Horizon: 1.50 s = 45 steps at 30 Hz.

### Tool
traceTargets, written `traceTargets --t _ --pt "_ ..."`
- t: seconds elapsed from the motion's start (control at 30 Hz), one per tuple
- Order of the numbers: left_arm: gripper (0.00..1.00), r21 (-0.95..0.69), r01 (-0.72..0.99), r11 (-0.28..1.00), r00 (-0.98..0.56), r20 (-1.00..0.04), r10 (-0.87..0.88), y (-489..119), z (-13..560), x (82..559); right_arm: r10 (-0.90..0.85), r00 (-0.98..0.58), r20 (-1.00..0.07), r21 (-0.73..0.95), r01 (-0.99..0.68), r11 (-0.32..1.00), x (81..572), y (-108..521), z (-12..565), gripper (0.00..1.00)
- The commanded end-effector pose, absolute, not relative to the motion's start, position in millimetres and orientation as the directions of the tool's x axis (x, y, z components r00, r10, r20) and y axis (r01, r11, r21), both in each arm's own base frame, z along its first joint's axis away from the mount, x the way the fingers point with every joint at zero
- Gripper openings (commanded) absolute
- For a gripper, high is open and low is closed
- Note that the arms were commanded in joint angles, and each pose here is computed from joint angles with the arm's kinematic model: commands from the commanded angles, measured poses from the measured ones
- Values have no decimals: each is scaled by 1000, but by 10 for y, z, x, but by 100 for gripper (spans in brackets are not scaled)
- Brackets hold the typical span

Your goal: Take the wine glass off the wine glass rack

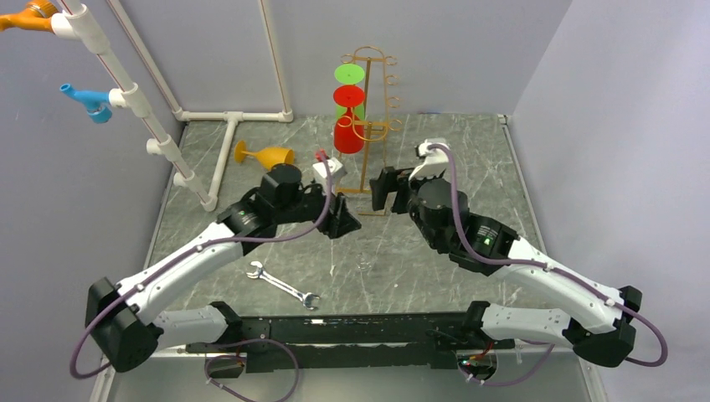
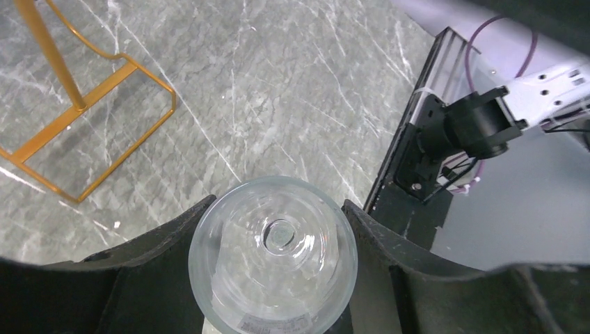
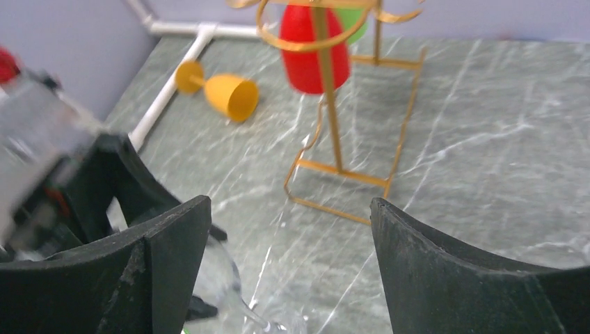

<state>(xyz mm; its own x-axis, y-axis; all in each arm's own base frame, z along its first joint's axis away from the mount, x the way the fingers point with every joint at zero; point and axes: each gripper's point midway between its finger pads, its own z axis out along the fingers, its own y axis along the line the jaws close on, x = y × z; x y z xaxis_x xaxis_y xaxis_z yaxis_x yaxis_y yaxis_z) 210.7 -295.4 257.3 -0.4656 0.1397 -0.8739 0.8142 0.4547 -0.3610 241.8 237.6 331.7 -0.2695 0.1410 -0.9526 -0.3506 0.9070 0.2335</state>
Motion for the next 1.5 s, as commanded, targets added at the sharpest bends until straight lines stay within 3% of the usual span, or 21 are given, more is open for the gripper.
traceTargets --t 0.0,0.37,0.67,1.17,1.23,1.37,1.47 --pt "0 -220 866 449 -278 -958 67 -3264 3039 2312 234 -131 -963 251 -133 959 2554 1891 3759 88" --pt "0 -88 878 470 -178 -973 149 -3820 2861 2534 300 19 -954 300 5 954 2496 1357 4117 89" --pt "0 83 865 495 -84 -949 304 -4164 2463 2597 326 36 -945 326 -20 945 2402 1227 4110 89" --pt "0 107 876 471 -88 -923 374 -4374 2197 2524 326 29 -945 325 -35 945 2372 1211 4070 90" --pt "9 105 877 468 -91 -921 378 -4377 2189 2515 328 27 -944 326 -39 944 2370 1217 4069 90" --pt "46 103 879 466 -91 -923 375 -4359 2204 2494 328 21 -944 327 -45 944 2366 1229 4050 90" --pt "64 104 879 465 -88 -924 372 -4342 2214 2485 329 18 -944 328 -47 944 2365 1235 4042 90"
